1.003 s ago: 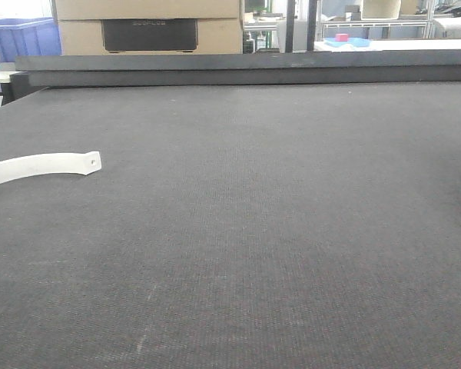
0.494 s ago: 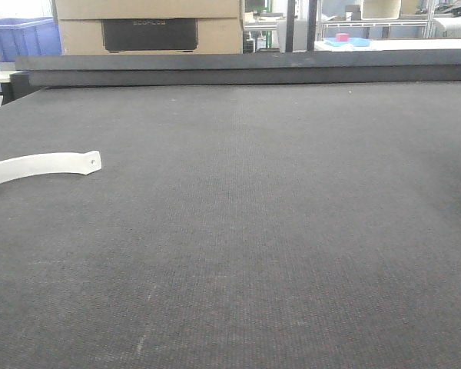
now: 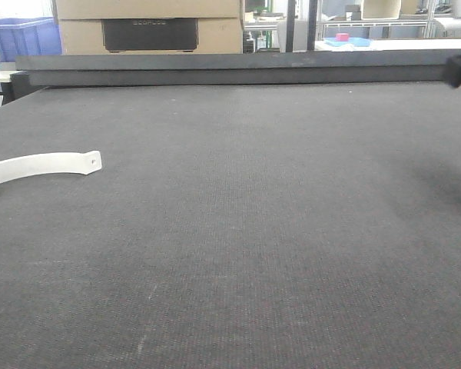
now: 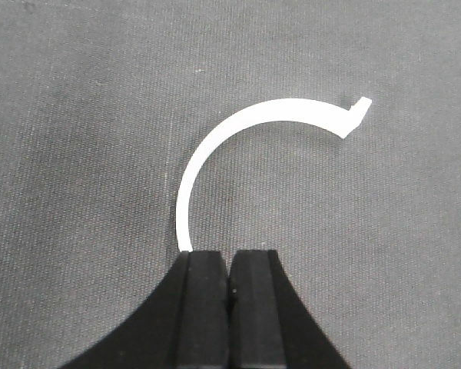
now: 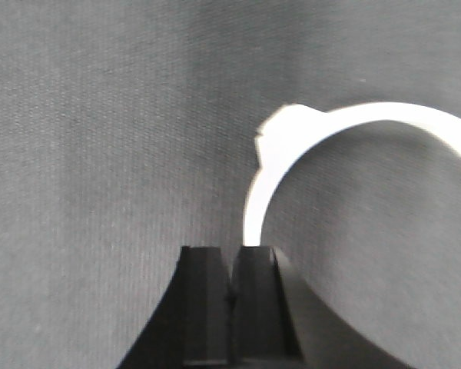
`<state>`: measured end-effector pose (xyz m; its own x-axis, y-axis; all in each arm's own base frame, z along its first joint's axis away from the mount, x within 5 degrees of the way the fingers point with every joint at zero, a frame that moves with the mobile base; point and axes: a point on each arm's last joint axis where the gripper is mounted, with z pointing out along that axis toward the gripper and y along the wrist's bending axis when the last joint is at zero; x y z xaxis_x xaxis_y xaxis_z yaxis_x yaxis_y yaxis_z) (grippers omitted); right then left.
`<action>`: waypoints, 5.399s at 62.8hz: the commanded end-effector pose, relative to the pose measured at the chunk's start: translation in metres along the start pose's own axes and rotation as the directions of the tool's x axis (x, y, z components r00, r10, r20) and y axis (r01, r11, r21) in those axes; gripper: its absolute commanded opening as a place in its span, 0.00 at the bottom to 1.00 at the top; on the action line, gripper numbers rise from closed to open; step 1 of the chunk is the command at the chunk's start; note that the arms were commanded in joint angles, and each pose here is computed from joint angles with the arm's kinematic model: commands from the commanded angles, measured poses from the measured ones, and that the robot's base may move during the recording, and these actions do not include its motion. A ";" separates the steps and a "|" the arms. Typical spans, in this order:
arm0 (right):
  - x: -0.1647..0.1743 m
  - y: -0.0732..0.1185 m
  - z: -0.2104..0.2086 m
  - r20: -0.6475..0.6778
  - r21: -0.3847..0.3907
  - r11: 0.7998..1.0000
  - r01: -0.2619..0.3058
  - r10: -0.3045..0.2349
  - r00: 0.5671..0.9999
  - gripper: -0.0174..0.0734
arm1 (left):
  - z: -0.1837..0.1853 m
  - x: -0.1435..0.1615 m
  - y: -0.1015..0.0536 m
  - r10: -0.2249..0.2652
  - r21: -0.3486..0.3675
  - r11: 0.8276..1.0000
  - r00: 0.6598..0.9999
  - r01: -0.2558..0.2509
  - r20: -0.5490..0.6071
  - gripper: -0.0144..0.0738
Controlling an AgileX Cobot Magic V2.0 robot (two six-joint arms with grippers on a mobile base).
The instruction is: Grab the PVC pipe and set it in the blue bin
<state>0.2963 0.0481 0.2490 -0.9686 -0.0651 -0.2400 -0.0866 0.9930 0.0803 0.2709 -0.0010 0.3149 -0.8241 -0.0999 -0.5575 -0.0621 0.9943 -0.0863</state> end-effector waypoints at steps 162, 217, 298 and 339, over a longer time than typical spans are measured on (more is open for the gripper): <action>-0.005 -0.002 0.021 -0.083 0.013 1.000 -0.017 0.018 0.996 0.01 | 0.120 -0.032 0.010 0.015 -0.085 0.995 0.896 -0.059 -0.444 0.35; -0.005 -0.002 0.021 -0.079 0.013 1.000 -0.017 0.018 0.997 0.01 | 0.151 -0.023 0.011 -0.004 -0.074 0.997 0.871 -0.037 -0.492 0.47; -0.001 0.001 -0.048 0.226 -0.002 1.000 0.000 0.000 0.974 0.01 | 0.006 -0.060 -0.009 0.085 0.059 0.995 0.996 -0.084 -0.011 0.04; 0.018 0.004 -0.129 0.641 -0.018 1.000 0.024 -0.007 0.768 0.01 | -0.052 -0.015 -0.023 0.042 0.115 0.989 0.915 -0.096 0.402 0.04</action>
<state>0.2507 0.0399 0.3641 -0.6491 0.0071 -0.7607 -0.1120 0.9882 0.1049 0.2660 -0.0156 0.3712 -0.5845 -0.0808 -0.8073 0.0623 0.9876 -0.1439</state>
